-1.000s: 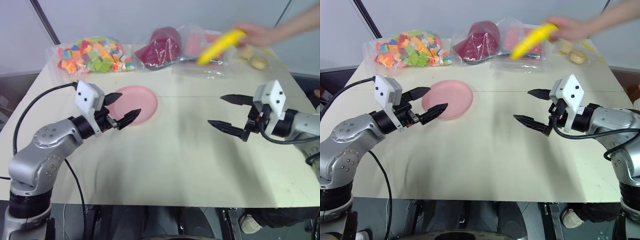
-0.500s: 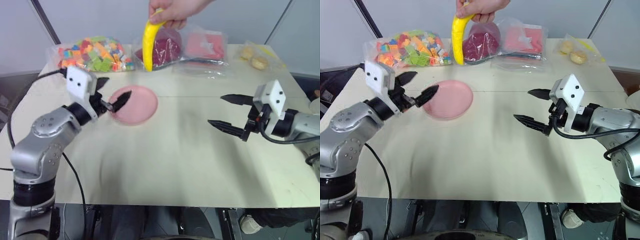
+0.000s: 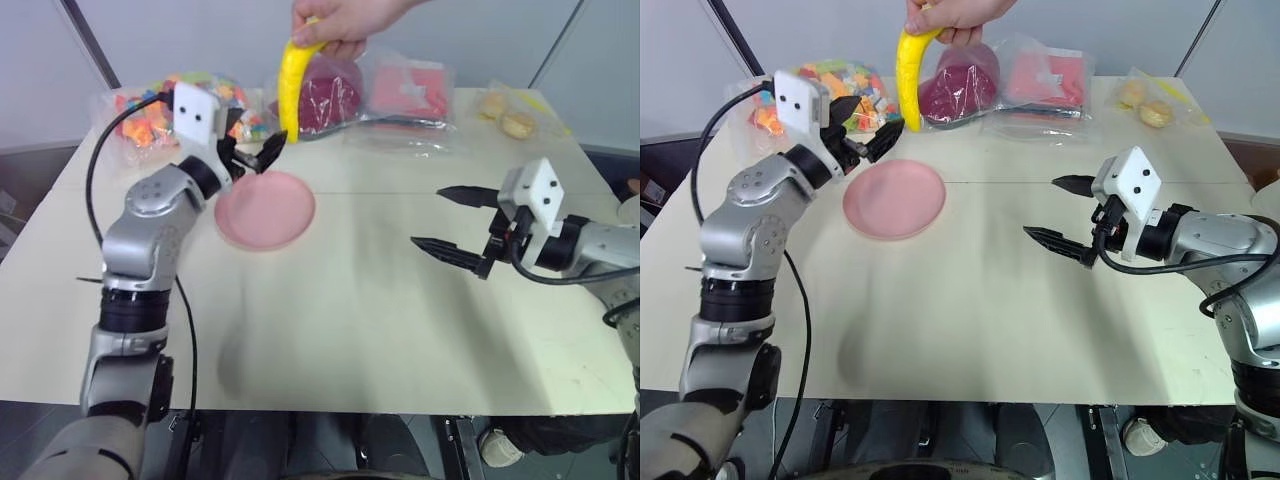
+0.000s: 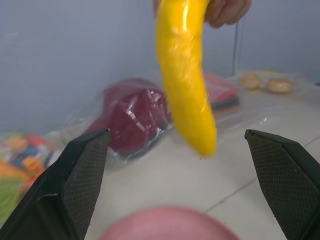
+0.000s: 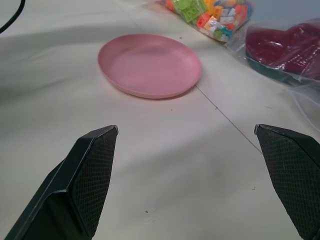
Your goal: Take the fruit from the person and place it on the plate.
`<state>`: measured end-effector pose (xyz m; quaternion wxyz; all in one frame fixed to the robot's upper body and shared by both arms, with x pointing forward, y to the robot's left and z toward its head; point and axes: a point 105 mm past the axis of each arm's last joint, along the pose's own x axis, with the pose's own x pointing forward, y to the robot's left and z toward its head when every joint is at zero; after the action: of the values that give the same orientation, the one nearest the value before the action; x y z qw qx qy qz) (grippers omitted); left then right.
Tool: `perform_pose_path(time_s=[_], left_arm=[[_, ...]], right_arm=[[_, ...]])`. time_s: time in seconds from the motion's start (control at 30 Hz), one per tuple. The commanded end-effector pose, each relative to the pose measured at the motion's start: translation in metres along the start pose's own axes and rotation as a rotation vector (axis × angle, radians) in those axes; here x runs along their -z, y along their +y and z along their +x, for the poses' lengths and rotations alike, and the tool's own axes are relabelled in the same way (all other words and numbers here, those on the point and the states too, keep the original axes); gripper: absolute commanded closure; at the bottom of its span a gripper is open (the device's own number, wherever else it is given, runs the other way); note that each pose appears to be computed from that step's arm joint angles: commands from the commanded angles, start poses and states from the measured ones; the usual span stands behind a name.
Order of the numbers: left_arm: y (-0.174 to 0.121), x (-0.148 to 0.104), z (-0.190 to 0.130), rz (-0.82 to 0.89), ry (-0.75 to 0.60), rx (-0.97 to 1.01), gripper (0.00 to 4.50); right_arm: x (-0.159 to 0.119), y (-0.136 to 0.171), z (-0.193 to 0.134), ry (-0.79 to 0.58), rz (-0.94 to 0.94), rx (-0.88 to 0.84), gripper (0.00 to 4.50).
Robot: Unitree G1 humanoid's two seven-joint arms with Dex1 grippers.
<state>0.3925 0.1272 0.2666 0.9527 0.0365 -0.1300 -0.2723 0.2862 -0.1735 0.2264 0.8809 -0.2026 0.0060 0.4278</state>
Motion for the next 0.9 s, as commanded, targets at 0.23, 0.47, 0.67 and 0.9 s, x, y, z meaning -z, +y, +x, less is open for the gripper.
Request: perform_pose_path(time_s=[0.23,0.47,0.67,0.9], left_arm=[[0.006,-0.022,0.031,-0.064,-0.107,0.002,0.00],[0.004,-0.024,0.040,-0.059,-0.126,0.012,0.25],[0.003,-0.025,0.041,-0.062,-0.137,0.012,2.93],[0.005,-0.018,0.036,-0.075,-0.120,-0.002,4.03]], right_arm=[[-0.012,-0.002,-0.002,-0.044,-0.054,0.033,0.02],[-0.012,-0.002,-0.002,-0.047,-0.058,0.047,0.00],[-0.010,-0.002,-0.003,-0.046,-0.059,0.055,0.00],[-0.009,-0.003,-0.003,-0.047,-0.059,0.059,0.00]])
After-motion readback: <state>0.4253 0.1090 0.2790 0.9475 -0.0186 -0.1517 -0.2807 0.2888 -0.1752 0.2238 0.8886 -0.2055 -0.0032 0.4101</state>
